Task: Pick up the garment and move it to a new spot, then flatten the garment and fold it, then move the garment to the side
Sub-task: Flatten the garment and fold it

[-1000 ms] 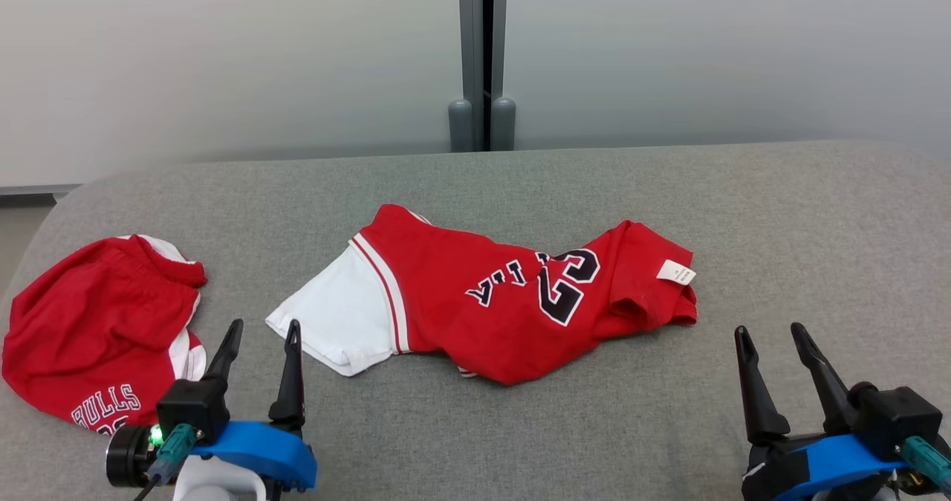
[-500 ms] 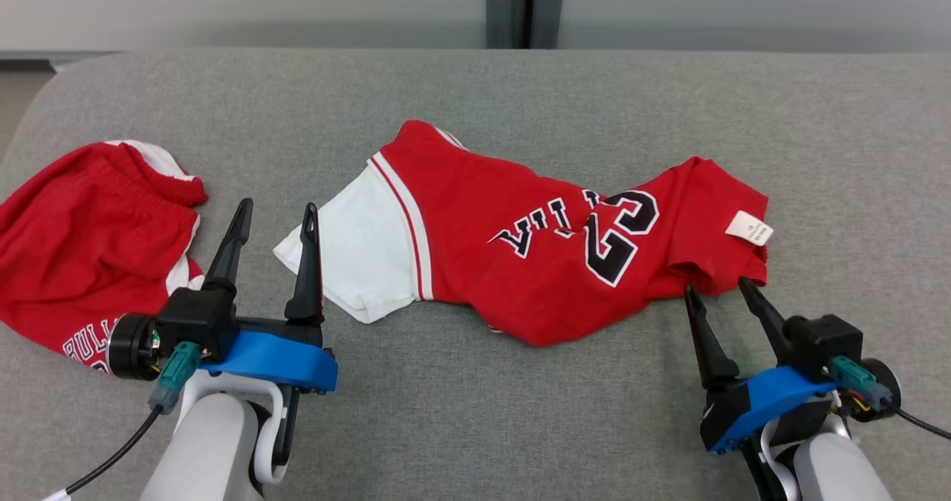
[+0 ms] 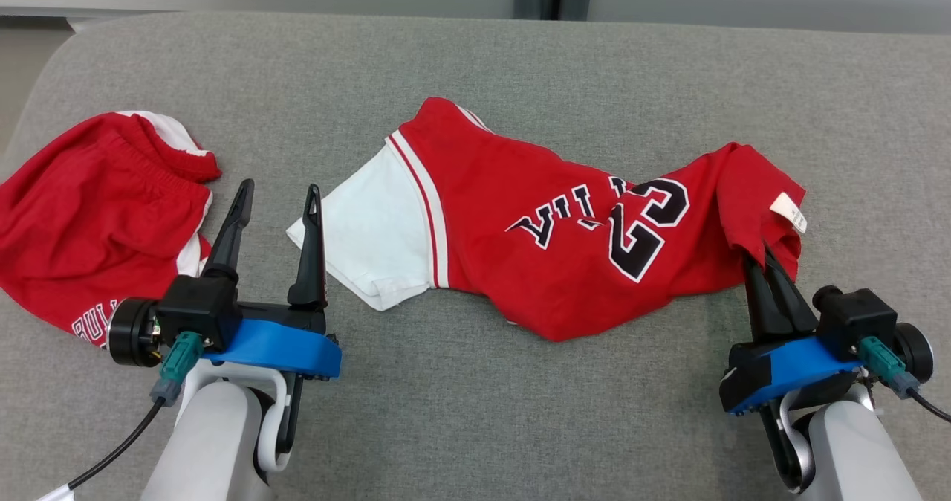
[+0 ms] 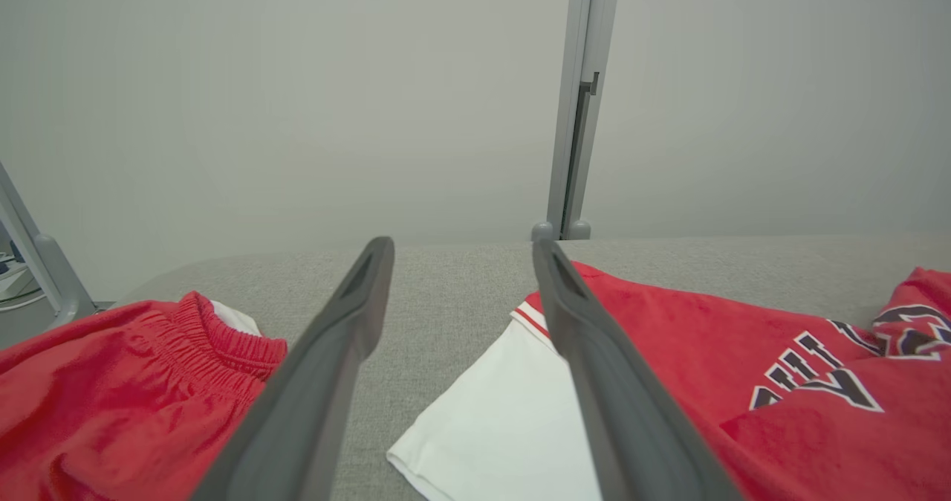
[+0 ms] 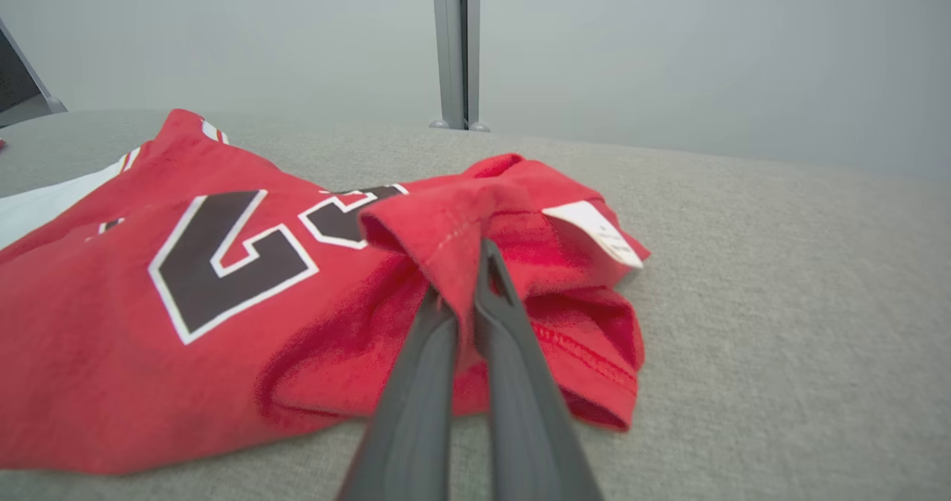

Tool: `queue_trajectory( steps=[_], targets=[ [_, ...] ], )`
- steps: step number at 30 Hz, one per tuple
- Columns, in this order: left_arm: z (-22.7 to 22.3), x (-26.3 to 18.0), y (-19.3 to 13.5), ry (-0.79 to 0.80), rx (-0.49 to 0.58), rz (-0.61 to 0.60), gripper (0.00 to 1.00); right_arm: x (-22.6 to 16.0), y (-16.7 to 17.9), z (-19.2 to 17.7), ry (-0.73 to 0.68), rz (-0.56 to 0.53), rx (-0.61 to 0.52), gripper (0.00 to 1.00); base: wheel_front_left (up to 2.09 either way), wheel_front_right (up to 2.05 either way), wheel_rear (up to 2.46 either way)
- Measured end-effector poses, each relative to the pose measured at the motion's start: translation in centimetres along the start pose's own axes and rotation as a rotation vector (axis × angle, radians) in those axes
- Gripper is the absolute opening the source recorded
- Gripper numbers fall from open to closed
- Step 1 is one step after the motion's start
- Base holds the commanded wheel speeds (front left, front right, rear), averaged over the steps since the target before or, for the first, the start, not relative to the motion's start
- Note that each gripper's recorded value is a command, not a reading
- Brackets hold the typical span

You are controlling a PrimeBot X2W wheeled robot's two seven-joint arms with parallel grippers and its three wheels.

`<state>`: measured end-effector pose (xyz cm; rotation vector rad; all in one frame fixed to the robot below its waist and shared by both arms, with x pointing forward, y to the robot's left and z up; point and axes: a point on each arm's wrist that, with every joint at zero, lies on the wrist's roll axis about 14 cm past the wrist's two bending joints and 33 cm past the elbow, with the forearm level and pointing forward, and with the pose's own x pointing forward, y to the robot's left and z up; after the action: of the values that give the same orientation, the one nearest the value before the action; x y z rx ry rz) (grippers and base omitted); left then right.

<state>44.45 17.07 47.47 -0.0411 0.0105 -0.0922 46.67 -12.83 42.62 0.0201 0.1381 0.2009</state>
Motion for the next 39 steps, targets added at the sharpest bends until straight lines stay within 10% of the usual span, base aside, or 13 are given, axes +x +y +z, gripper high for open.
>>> queue_trajectory(
  steps=[21, 39],
  targets=[
    [0.7, 0.8, -1.8, -0.031, 0.007, -0.047, 1.00, -2.9, 0.3, 19.0, -0.475, 0.045, -0.168, 0.00, 0.00, 0.00, 0.00],
    [-0.1, 2.5, -0.4, -0.025, 0.019, -0.013, 1.00, 11.0, -1.6, 8.3, -0.144, 0.083, -0.107, 0.00, 0.00, 0.00, 0.00]
  ],
)
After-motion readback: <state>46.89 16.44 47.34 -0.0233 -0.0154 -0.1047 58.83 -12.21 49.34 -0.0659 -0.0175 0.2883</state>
